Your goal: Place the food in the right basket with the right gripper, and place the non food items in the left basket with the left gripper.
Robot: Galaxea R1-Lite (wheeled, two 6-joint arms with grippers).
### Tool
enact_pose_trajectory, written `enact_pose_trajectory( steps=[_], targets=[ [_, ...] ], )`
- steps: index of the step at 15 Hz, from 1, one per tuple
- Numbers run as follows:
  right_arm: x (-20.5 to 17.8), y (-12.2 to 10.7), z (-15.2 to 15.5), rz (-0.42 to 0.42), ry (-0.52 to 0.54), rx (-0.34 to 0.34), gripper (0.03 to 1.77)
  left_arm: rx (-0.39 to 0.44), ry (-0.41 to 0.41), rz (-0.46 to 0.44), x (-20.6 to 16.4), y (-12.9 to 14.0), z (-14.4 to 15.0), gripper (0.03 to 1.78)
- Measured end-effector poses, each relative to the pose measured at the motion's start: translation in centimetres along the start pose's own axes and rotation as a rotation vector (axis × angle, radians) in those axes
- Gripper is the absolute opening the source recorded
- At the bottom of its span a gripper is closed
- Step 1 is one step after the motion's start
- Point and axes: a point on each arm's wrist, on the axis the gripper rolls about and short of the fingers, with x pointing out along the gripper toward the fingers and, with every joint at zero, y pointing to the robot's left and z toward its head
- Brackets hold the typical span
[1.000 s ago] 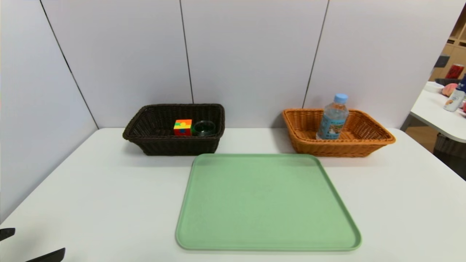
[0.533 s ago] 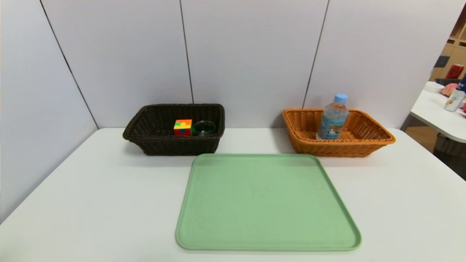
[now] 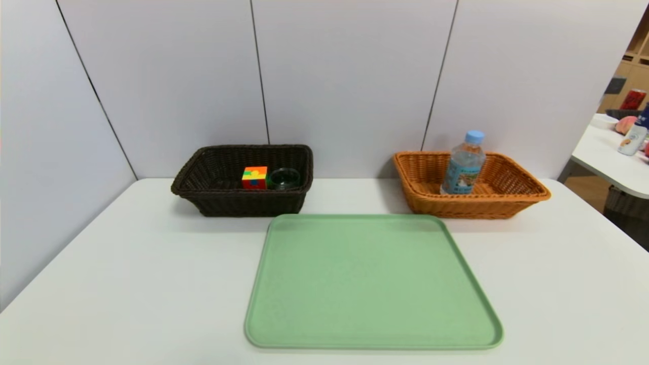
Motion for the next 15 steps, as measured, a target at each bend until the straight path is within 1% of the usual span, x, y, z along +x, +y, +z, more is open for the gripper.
enact_pose_trajectory(
  steps=[2,6,10,14,15],
  targets=[
    [-0.4,0.3,-0.8,-0.017,0.009,0.011,1.70,-0.009,-0.013,0.009,-0.1,0.0,-0.7,1.69],
    [-1.0,0.9,-1.2,-0.053,-0.041,0.018,1.70,-0.019,-0.035,0.005,-0.3,-0.1,-1.9,1.69],
    [-1.4,1.6,-2.1,-0.081,-0.086,0.011,1.70,-0.024,-0.066,-0.047,-0.4,-0.3,-2.7,1.69],
    [-1.7,1.9,-2.9,-0.093,-0.125,-0.001,1.70,-0.021,-0.091,-0.102,-0.4,-0.4,-3.5,1.69],
    [-1.9,2.0,-3.1,-0.095,-0.137,-0.006,1.70,-0.021,-0.108,-0.112,-0.3,-0.4,-3.8,1.69]
  ],
)
